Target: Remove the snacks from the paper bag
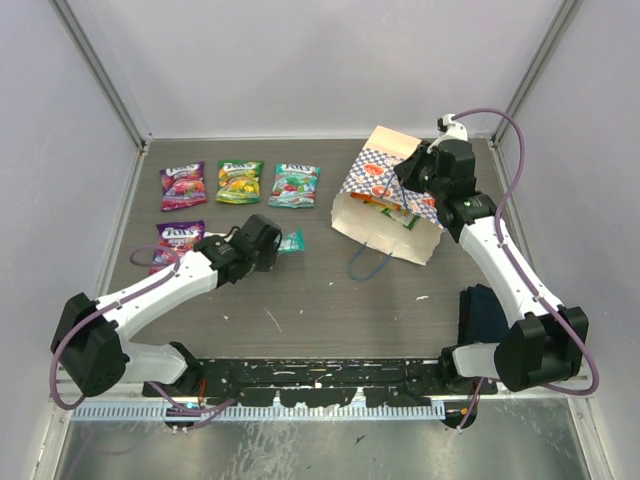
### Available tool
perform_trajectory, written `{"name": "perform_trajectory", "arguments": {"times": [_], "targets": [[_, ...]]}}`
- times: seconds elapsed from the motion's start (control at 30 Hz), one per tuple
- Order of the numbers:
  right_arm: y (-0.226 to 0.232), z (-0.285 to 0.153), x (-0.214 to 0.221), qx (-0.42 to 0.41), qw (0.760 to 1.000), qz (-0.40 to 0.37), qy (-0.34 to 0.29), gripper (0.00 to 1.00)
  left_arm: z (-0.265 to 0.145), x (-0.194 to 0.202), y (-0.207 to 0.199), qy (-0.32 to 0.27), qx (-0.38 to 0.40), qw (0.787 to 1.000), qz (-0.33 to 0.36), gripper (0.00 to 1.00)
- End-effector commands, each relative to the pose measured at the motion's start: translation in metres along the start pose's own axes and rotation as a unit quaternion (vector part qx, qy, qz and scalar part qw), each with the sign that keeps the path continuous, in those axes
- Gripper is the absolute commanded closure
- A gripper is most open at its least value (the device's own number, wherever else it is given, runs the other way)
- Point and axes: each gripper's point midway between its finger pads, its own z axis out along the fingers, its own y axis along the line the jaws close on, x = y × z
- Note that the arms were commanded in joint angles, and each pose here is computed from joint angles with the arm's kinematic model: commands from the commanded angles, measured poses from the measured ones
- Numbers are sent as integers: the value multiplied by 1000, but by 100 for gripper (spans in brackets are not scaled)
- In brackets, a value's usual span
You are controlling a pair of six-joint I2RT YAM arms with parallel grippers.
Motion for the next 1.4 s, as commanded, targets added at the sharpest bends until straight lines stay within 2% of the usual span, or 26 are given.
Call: {"name": "perform_trajectory", "arguments": {"times": [0.0,0.07,0.13,0.2,0.27,0.33,0.37,0.4,0.43,0.47,0.53,0.6,0.63,0.73,0.77,0.8,0.87,1.0,1.1,1.2,1.37], "targets": [[21,-17,-37,-25,998,-4,-56,99,-7,5,-70,32,79,962,-259,65],[21,-17,-37,-26,998,-4,-55,99,-11,1,-82,22,106,962,-250,4],[21,-16,-35,-26,998,-4,-53,99,-19,-5,-93,7,128,964,-233,2],[20,-15,-34,-26,998,-5,-50,99,-33,-12,-107,-25,152,975,-161,2],[20,-15,-35,-25,998,-6,-51,99,-51,-21,-128,-77,187,979,-26,2],[20,-15,-36,-23,998,-8,-53,99,-70,-18,-156,-116,230,955,150,2],[19,-16,-36,-21,998,-10,-54,99,-77,-10,-165,-121,251,922,268,2],[18,-16,-37,-19,998,-11,-55,99,-81,5,-169,-110,273,873,388,2],[18,-16,-37,-18,998,-13,-56,99,-81,19,-163,-91,286,806,510,2],[17,-17,-37,-16,998,-15,-56,99,-78,29,-147,-60,287,745,600,2],[16,-16,-37,-14,998,-18,-55,99,-68,33,-106,-16,262,635,727,2],[15,-15,-36,-13,998,-20,-53,99,-52,22,-62,-7,203,556,806,2],[16,-15,-36,-15,998,-19,-52,99,-43,12,-44,-21,162,510,845,2],[21,-10,-31,-32,998,-10,-45,99,-19,-18,-3,-79,25,348,934,2],[23,-9,-29,-38,998,-7,-41,99,-12,-23,8,-79,-9,307,948,2],[24,-7,-27,-42,998,-6,-38,99,-5,-25,16,-71,-35,283,956,2],[23,-5,-24,-42,999,-8,-32,99,4,-17,24,-54,-36,270,961,2],[17,-5,-22,-29,999,-17,-33,99,1,31,21,-41,82,283,955,2],[14,-4,-22,-23,999,-19,-33,99,-3,48,16,-43,124,286,949,2],[14,-1,-17,-26,999,-19,-26,99,1,68,23,-37,146,256,955,2],[12,1,-14,-23,999,-21,-22,99,17,91,40,-12,146,229,962,2]]}}
